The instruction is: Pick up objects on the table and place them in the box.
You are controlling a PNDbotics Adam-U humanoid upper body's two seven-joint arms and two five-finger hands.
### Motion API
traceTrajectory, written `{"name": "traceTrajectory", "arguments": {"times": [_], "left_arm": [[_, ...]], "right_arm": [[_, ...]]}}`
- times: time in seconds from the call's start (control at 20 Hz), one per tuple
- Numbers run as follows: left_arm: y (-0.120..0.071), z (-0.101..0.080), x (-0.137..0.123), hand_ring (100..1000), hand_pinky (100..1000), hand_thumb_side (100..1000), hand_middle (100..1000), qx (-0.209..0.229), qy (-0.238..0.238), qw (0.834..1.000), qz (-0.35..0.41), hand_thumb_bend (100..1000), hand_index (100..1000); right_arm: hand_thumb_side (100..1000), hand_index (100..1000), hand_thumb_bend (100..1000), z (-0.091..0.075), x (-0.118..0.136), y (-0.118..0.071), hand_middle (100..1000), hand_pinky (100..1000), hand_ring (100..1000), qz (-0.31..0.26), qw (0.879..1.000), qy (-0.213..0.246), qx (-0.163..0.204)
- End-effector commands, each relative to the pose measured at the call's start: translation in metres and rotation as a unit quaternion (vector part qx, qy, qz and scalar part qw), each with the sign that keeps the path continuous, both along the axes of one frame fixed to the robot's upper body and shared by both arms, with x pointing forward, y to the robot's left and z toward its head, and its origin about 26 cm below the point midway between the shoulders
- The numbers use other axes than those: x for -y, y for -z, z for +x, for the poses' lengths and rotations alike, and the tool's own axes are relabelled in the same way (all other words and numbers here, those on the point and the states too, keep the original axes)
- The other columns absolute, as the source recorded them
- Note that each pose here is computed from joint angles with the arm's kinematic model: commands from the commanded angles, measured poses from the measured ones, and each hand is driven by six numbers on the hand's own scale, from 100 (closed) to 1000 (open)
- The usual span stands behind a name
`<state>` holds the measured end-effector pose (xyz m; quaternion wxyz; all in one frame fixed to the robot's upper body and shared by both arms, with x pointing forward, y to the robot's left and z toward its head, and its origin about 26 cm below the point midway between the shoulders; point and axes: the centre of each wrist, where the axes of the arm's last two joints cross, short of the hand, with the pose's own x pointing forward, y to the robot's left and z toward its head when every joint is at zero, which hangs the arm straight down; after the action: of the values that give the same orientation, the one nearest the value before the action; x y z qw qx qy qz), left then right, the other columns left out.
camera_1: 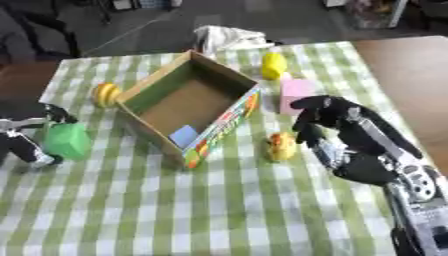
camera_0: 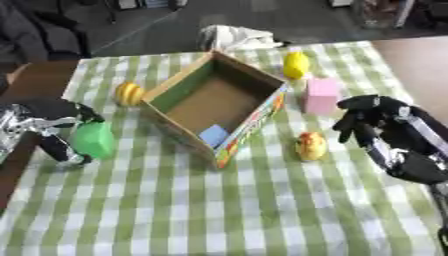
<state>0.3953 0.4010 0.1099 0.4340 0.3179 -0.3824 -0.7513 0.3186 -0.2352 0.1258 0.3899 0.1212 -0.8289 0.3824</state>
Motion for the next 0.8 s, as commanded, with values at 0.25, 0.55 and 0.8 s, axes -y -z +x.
{"name": "traceTrajectory", "arguments": {"times": [0.25,0.55,0.8], "left_arm": [[-0.035,-0.002,0.003,474,491,333,460,0.122,0.025,0.992,-0.035,235,714],[-0.105,-0.012,0.053,463,485,280,442,0.192,0.144,0.966,-0.101,146,704],[-0.136,-0.02,0.111,477,509,292,458,0.185,0.244,0.943,-0.129,184,715]], "right_arm": [[443,799,100,0.001,0.004,-0.006,532,665,497,-0.008,1.0,0.004,0.012],[443,798,100,0.001,0.004,-0.005,532,664,497,-0.012,1.0,0.004,0.01],[445,798,100,0.001,0.002,-0.005,532,664,497,-0.011,1.0,-0.002,0.01]]}}
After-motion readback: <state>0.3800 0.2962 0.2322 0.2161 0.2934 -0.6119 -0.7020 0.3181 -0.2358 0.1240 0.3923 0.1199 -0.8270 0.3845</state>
